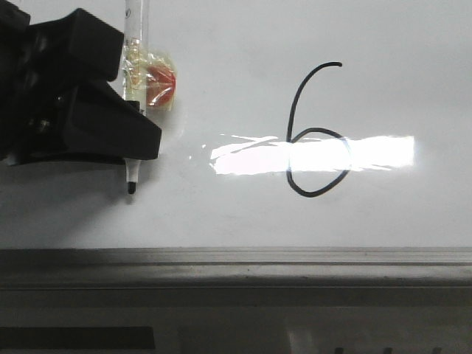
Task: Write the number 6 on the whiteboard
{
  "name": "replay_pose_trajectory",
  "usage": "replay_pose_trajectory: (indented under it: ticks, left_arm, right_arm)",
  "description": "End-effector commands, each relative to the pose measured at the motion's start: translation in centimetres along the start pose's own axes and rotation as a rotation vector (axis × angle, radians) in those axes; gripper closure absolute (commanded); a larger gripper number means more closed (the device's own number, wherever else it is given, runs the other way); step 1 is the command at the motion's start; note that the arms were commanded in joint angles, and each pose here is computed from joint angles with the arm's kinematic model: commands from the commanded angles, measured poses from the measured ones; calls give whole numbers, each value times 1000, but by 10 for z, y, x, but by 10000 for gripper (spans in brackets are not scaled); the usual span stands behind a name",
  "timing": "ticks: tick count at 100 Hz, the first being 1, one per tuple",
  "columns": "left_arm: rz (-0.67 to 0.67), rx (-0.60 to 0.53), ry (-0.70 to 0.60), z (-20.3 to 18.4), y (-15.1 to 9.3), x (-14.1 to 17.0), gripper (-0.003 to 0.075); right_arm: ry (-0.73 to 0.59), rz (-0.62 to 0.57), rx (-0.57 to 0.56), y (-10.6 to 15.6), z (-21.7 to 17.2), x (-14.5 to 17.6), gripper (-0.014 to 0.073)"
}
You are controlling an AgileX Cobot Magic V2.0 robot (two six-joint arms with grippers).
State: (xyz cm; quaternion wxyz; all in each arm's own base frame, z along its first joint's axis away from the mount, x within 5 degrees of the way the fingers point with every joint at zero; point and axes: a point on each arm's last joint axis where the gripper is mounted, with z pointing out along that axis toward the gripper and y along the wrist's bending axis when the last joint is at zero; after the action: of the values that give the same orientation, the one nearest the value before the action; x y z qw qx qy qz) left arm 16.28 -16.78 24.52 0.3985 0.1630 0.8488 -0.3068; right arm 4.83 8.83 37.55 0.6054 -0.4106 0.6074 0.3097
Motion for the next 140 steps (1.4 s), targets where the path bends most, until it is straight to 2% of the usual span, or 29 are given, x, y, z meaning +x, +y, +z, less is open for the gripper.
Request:
replay_pose_trajectory:
  ticks: [1,25,40,48,70,97,129,140]
  left_arm:
    - [-58,-115,-46,-2,3,-9,741]
    - [59,-277,-113,-12,-31,-13,741]
    - [97,-289,-123,-16,-45,-9,741]
    - [93,-286,-123,-16,-45,-9,741]
    - [-36,-286,-119,-9,-45,-5,741]
    - [-8,-287,-47,17,-51,5,741]
    - [-3,-324,-51,19,-49,5,741]
    - [-58,-338,-66,19,-47,5,741]
  right_arm:
    - [-105,-11,7,-2,-3,-17,659]
    - [-97,-7,5,-1,-3,-16,659]
    - [-97,-5,4,-1,-3,-16,659]
    - [-97,-5,4,-1,-3,-16,659]
    - [-97,-5,4,-1,-3,-16,659]
    - [-97,3,2,-1,-3,-16,659]
    - [-67,41,-12,0,-3,-13,659]
    - [-62,41,-13,0,-3,-13,659]
